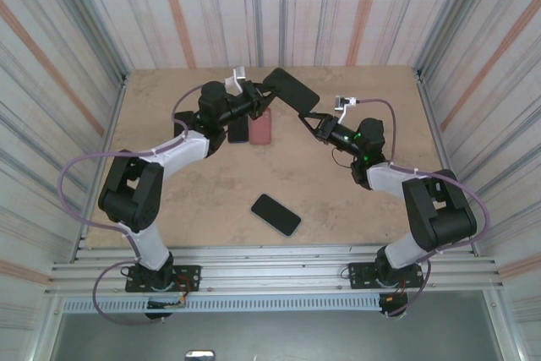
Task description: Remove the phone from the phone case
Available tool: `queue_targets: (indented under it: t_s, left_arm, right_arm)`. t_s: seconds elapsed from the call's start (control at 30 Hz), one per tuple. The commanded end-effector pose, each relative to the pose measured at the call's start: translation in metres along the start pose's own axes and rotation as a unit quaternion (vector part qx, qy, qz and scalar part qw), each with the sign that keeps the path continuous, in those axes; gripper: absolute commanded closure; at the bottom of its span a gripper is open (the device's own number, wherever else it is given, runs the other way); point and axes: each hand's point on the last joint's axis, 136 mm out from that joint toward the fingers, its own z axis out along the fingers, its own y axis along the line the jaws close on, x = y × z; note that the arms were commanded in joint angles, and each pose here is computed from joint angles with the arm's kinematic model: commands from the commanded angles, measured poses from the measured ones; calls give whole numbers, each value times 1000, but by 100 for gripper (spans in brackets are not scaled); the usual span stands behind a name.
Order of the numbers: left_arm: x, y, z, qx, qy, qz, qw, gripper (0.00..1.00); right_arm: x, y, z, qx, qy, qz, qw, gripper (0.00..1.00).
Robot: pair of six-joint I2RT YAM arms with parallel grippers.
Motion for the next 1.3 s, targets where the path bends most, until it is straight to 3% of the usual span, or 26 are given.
queue_targets:
  t_s: [0.0,0.13,0.4,0.83,1.27]
  left_arm:
    - [-2,-44,-11,46,-7,40,998,93]
    - [-11,-43,-11,45,-17,42,998,93]
    - [-11,-38,-10,45,-13,34,998,93]
    - [-5,-42,-7,58,-2,25,998,94]
    - [-2,-48,-7,71,6,4,997,95]
  right_arm:
    - [-4,42,4,-70,13,-72,995,74]
    - [3,49,2,-79,29,-87,993,70]
    - [-9,59,2,-82,3,-96,992,69]
    - [-20,37,7,-54,-3,-54,997,75]
    - [-21,26,6,-36,6,-81,996,90]
